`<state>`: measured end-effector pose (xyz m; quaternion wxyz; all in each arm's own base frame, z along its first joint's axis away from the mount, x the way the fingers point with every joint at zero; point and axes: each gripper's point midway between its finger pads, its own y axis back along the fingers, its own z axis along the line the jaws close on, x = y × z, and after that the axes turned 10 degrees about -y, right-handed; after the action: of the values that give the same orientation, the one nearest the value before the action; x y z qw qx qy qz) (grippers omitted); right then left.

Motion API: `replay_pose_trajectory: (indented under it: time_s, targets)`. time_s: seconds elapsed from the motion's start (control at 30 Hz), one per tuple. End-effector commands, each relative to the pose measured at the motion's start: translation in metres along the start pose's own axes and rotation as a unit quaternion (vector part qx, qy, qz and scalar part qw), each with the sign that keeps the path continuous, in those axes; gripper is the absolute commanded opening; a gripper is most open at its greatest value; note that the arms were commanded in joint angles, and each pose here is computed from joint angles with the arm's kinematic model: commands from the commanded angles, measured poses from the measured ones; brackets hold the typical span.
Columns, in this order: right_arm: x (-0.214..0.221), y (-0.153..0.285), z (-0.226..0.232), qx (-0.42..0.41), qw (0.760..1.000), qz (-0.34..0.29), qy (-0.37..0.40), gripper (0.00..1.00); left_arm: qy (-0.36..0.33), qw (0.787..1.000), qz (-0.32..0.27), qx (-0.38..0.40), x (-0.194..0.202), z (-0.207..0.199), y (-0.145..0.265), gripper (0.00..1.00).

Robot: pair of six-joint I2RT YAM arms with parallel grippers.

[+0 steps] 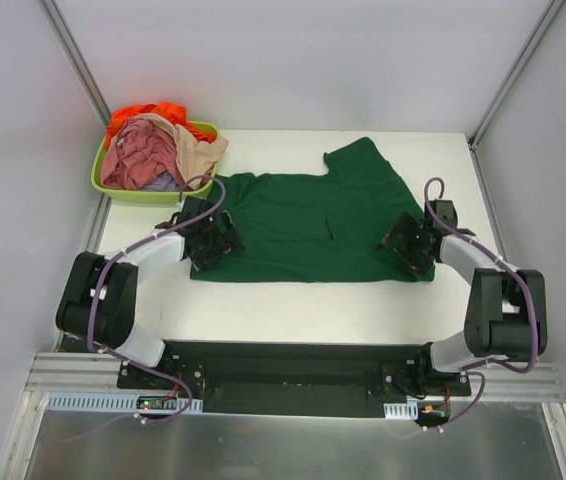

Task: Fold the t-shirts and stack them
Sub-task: Fold the flattened tshirt in 1/3 of the way

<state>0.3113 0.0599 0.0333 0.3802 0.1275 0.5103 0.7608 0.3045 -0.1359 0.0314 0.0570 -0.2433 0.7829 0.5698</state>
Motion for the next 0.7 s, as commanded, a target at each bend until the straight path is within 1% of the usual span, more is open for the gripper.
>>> replay_pose_trajectory:
  time_s: [0.0,0.1,0.23,0.4,0.57,0.67]
  targets:
    - [0.043,0.008,-0.068,0.080,0.994,0.058,-0.044,0.96,0.014,0.992,0.111,-0.054,0.078,0.042,0.016,0.99]
    - [0.055,0.021,-0.081,0.083,0.993,0.059,-0.053,0.96,0.017,0.991,0.127,-0.044,0.102,0.047,0.029,0.99]
    - [0.069,0.042,-0.102,0.105,0.992,0.044,-0.060,0.96,0.015,0.989,0.144,-0.018,0.129,0.045,0.043,0.99]
    - [0.092,0.065,-0.120,0.103,0.992,0.025,-0.073,0.96,0.014,0.986,0.166,-0.030,0.159,0.055,0.063,0.99]
    - [0.102,0.087,-0.134,0.112,0.991,-0.009,-0.073,0.96,0.016,0.987,0.159,-0.023,0.170,0.058,0.079,0.99]
    - [0.098,0.094,-0.124,0.077,0.994,-0.032,-0.074,0.96,0.016,0.989,0.145,-0.004,0.165,0.050,0.084,0.99]
